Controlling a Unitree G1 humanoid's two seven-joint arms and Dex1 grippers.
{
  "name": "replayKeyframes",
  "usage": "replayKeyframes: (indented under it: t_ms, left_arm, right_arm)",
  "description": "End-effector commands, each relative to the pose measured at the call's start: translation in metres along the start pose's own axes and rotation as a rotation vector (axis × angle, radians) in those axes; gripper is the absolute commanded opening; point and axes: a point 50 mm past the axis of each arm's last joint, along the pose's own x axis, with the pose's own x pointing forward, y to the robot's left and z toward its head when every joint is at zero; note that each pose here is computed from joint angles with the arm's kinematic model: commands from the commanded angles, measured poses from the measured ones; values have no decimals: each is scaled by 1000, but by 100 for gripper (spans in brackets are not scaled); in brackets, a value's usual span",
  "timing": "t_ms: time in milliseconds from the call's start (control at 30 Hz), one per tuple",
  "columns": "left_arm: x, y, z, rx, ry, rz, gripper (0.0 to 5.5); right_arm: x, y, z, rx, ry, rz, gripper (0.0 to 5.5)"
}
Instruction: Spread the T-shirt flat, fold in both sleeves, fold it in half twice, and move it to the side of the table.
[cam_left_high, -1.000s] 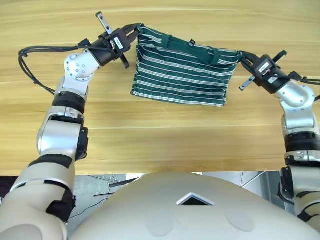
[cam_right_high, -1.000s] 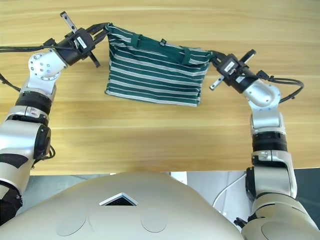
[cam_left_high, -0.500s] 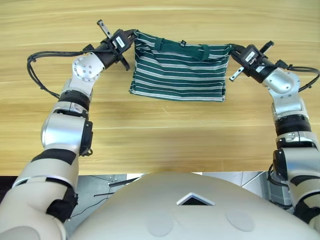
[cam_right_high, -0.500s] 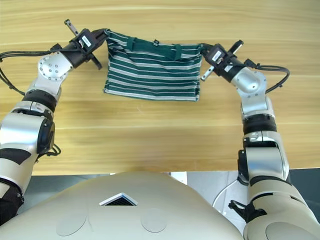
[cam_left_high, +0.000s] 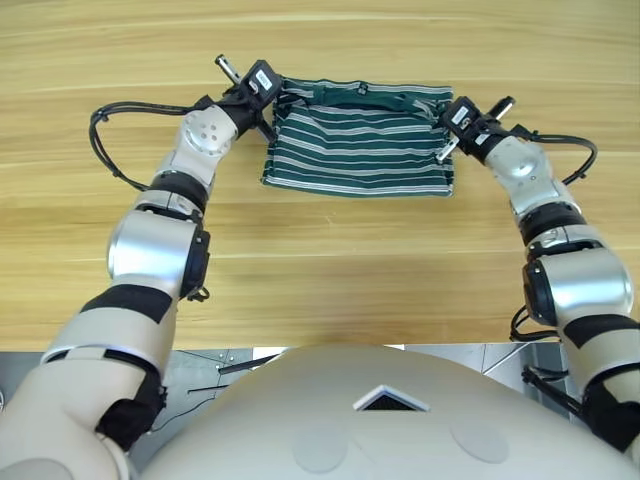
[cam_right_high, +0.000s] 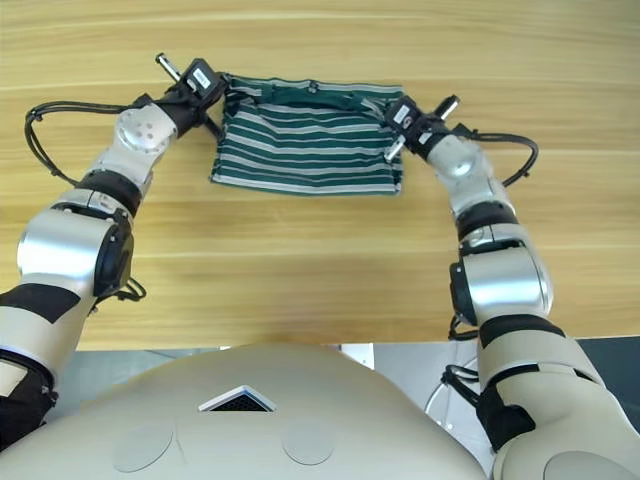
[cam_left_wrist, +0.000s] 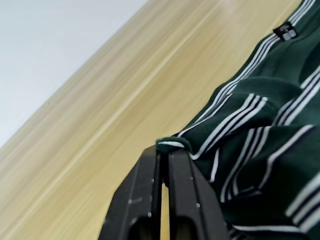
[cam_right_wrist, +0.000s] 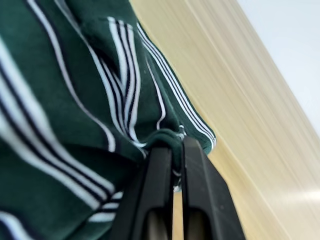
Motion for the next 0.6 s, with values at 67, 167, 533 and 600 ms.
replayKeyframes:
  t_ms: [67,167,533,600]
  left_arm:
    - [6,-7,1,47,63,-32,0]
    - [7,-8,-1,33,96,-43,0]
    - [3,27,3,-224,107,106,135]
    - [2,35,6,-319,82,138,164]
  right_arm:
    - [-1,6,-16,56,131,-22,0]
    - [0,2,-15,115,128,-55,29]
    - [-3,-23,-3,444,-58,-117,216]
    - [-1,-28,3,501,-93,-117,247]
